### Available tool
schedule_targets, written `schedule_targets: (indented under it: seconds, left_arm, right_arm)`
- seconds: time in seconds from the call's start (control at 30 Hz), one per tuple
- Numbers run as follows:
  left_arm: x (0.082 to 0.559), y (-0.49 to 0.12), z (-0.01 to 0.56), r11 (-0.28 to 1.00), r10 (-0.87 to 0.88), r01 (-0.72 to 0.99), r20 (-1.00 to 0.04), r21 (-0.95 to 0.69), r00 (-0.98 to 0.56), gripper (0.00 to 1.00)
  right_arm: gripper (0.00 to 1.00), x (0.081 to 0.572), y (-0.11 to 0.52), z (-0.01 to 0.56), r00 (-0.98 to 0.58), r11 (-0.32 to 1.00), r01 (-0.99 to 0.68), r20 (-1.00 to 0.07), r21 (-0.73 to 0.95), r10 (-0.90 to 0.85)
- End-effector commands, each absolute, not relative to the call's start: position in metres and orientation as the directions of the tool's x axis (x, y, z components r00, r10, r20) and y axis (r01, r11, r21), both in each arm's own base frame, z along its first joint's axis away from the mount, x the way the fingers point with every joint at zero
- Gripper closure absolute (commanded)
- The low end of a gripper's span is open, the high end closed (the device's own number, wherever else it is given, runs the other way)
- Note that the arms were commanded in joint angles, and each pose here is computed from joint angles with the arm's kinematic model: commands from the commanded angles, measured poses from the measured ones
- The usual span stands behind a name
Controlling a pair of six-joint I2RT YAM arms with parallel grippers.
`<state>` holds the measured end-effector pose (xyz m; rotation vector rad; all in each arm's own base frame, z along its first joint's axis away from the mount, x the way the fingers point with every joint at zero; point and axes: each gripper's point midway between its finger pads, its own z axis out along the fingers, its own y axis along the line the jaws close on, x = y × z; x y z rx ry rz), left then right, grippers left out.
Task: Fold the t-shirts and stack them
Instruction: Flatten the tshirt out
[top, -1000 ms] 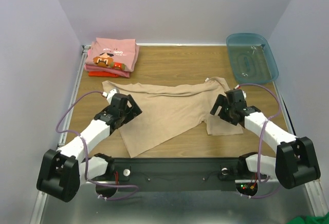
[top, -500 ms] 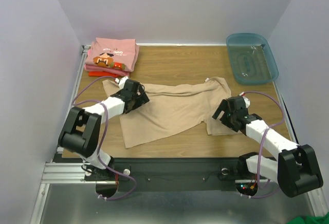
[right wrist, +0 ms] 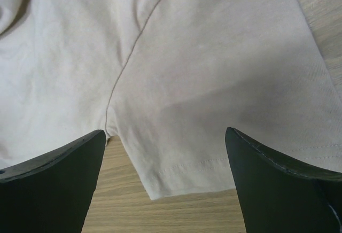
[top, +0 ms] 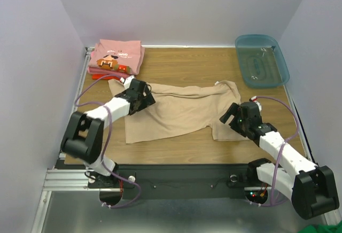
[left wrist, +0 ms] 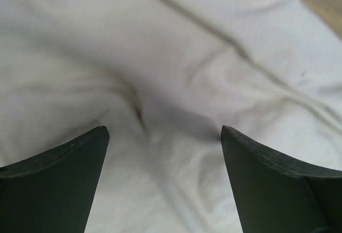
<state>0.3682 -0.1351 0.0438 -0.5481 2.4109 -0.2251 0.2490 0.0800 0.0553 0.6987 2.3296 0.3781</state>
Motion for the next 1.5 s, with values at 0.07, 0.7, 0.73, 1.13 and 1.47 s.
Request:
schedule_targets:
  seconds: [0.07,0.7,0.73,1.13,1.47]
  left_arm:
    - [0.299,-0.097,0.092,0.853,-0.51,-0.447,-0.611,-0.269,-0.606,0.02]
    - [0.189,-0.078,0.018,0.71,-0.695,-0.674,-0.35,-0.202,-0.628,0.02]
    - [0.189,-0.078,0.017,0.71,-0.696,-0.676,-0.348,-0.197,-0.629,0.02]
    - [0.193,-0.077,0.022,0.723,-0.684,-0.649,-0.379,-0.237,-0.623,1.0]
    - [0.201,-0.079,0.04,0.752,-0.656,-0.587,-0.428,-0.3,-0.622,1.0]
  right_arm:
    - [0.0,0.261,0.082,0.078,-0.601,0.814,0.342,-0.557,0.47,0.574]
    - [0.0,0.258,0.075,0.068,-0.596,0.818,0.371,-0.562,0.44,0.573]
    - [0.0,0.258,0.075,0.068,-0.594,0.817,0.373,-0.563,0.44,0.574]
    - [0.0,0.257,0.061,0.059,-0.566,0.81,0.436,-0.581,0.392,0.585]
    - [0.0,0.247,0.034,0.064,-0.499,0.782,0.533,-0.626,0.323,0.599]
